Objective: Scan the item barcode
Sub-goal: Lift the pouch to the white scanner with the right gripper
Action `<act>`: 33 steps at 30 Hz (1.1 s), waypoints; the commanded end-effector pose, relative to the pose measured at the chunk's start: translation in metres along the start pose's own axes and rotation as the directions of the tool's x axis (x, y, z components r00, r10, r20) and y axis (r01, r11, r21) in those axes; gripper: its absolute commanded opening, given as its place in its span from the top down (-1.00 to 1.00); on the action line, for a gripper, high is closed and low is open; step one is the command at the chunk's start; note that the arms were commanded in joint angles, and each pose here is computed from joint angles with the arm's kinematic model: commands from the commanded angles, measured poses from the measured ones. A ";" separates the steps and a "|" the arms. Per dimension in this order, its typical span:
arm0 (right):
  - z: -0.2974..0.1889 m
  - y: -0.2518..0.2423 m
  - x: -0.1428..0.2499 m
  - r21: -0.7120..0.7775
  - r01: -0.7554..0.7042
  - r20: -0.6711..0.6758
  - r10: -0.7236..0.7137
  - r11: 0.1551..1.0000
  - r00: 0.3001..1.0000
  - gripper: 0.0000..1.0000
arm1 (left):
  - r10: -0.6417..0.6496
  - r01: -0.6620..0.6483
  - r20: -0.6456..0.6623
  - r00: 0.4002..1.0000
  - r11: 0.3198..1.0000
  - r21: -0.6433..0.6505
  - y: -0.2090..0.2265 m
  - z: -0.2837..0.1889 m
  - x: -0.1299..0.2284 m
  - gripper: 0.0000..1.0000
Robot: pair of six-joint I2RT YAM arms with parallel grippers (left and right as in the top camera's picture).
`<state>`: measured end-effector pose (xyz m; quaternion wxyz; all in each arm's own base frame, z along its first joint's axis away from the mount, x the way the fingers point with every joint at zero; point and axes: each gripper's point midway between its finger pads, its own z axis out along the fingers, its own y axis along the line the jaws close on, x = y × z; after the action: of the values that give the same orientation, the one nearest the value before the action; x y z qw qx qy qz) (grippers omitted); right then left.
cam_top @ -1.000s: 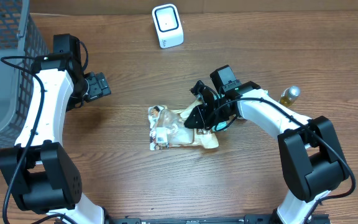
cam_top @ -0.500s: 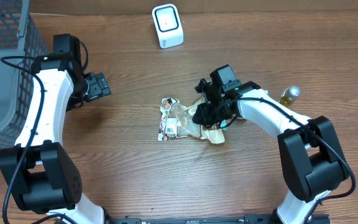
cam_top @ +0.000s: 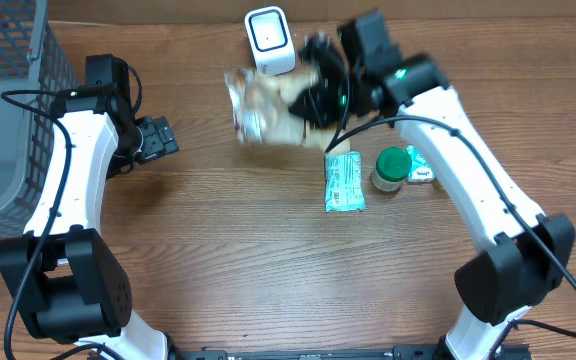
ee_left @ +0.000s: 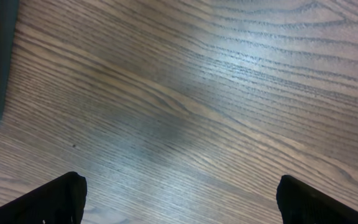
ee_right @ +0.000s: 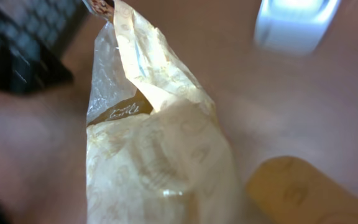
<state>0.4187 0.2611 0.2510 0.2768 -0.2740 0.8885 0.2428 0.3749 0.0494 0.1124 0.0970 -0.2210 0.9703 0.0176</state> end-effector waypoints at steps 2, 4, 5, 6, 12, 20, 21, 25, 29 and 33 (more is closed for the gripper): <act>-0.044 0.008 -0.055 0.136 0.216 0.151 -0.236 0.967 0.960 0.93 | -0.002 0.002 0.027 1.000 1.000 -0.003 -0.001 -0.006 -0.007 -1.00; -0.046 0.008 -0.070 0.172 0.273 0.196 -0.304 0.947 0.932 0.93 | -0.002 0.002 0.027 1.000 1.000 -0.003 -0.001 -0.006 -0.007 -1.00; -0.042 0.004 -0.075 0.202 0.293 0.205 -0.333 0.935 0.920 0.93 | -0.002 0.002 0.027 1.000 1.000 -0.003 -0.001 -0.006 -0.007 -1.00; -0.038 -0.002 -0.079 0.232 0.300 0.207 -0.348 0.925 0.914 0.93 | -0.003 0.003 0.027 1.000 1.000 -0.003 -0.001 -0.006 -0.007 -1.00; 0.005 -0.043 -0.084 0.397 0.371 0.111 -0.445 0.839 0.889 0.93 | -0.003 0.003 0.027 1.000 1.000 -0.003 -0.001 -0.006 -0.007 -1.00; 0.070 -0.097 -0.095 0.557 0.384 0.066 -0.500 0.736 0.863 0.93 | -0.002 0.002 0.027 1.000 1.000 -0.003 -0.001 -0.006 -0.007 -0.99; 0.075 -0.104 -0.098 0.586 0.370 0.069 -0.499 0.721 0.864 0.93 | -0.002 0.002 0.027 1.000 1.000 -0.003 -0.001 -0.006 -0.007 -1.00; 0.091 -0.124 -0.111 0.670 0.312 0.114 -0.509 0.673 0.853 0.93 | -0.002 0.002 0.027 1.000 1.000 -0.003 -0.001 -0.006 -0.007 -0.99; 0.102 -0.129 -0.114 0.679 0.301 0.138 -0.519 0.670 0.844 0.93 | -0.002 0.002 0.027 1.000 1.000 -0.003 -0.001 -0.006 -0.007 -0.99; 0.114 -0.133 -0.111 0.679 0.300 0.140 -0.519 0.670 0.843 0.93 | -0.002 0.002 0.027 1.000 1.000 -0.003 -0.001 -0.006 -0.007 -0.99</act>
<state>0.6159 0.2682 0.2052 0.5377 -0.3206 0.7747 -0.0889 0.3750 0.0495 0.1123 0.0972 -0.2211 0.9702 0.0178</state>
